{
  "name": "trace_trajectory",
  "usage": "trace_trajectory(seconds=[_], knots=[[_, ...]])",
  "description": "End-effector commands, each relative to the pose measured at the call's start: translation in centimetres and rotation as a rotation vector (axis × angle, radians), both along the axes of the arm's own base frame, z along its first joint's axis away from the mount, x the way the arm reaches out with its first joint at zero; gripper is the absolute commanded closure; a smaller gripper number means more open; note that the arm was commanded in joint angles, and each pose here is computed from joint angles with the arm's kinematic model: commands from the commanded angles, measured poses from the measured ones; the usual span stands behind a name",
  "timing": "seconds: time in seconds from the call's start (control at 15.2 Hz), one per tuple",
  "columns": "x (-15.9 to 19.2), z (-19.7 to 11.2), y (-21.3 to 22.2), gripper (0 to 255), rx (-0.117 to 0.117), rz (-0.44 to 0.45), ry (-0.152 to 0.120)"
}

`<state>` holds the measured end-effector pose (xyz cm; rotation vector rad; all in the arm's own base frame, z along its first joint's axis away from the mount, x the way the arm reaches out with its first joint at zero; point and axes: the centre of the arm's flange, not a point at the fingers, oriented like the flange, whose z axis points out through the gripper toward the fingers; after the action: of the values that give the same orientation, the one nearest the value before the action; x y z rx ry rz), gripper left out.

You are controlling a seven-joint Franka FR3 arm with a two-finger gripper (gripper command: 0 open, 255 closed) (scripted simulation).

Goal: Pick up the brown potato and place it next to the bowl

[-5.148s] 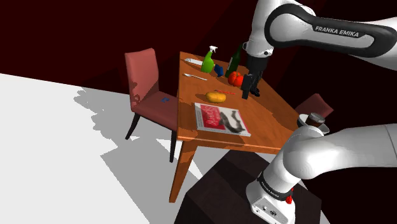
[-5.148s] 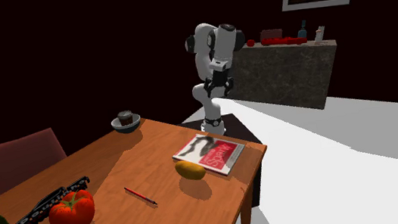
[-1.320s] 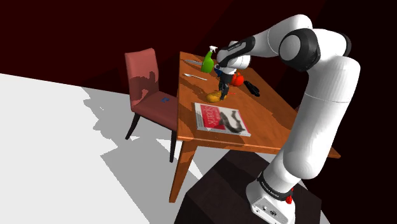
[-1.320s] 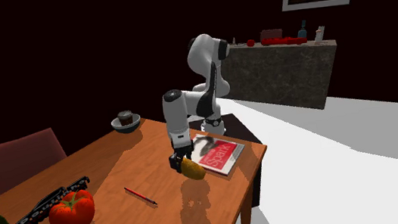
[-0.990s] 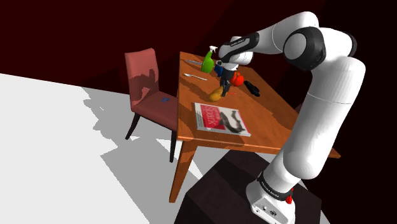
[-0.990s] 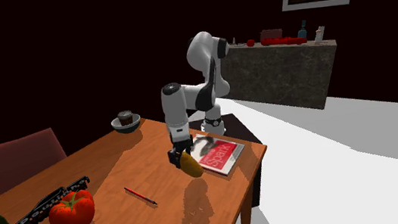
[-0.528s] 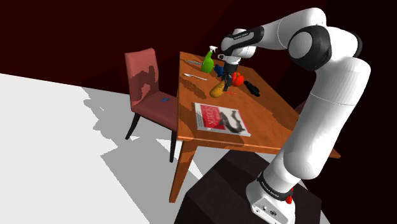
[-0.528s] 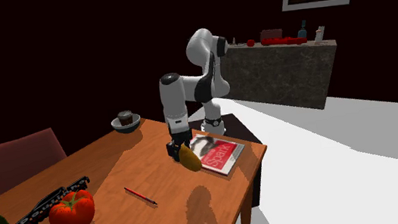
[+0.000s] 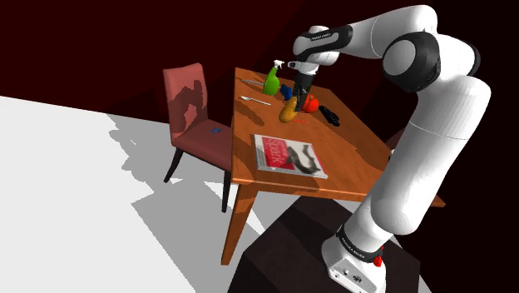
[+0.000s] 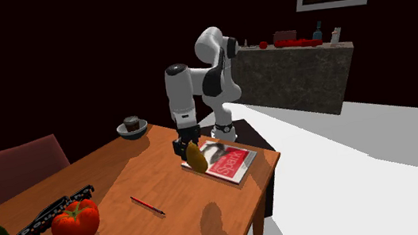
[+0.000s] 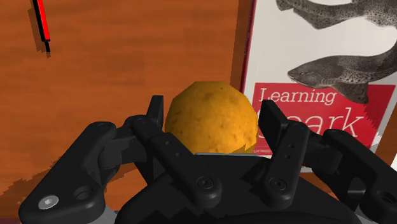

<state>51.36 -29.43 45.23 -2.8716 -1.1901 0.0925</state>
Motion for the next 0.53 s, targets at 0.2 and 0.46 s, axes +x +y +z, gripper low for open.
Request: trace_trajectory(seconds=[0.2, 0.46], knots=[[-0.1, 2.6, 0.0, 255, 0.0, 0.0, 0.0], [-4.0, 3.1, -0.7, 255, 0.0, 0.0, 0.0]])
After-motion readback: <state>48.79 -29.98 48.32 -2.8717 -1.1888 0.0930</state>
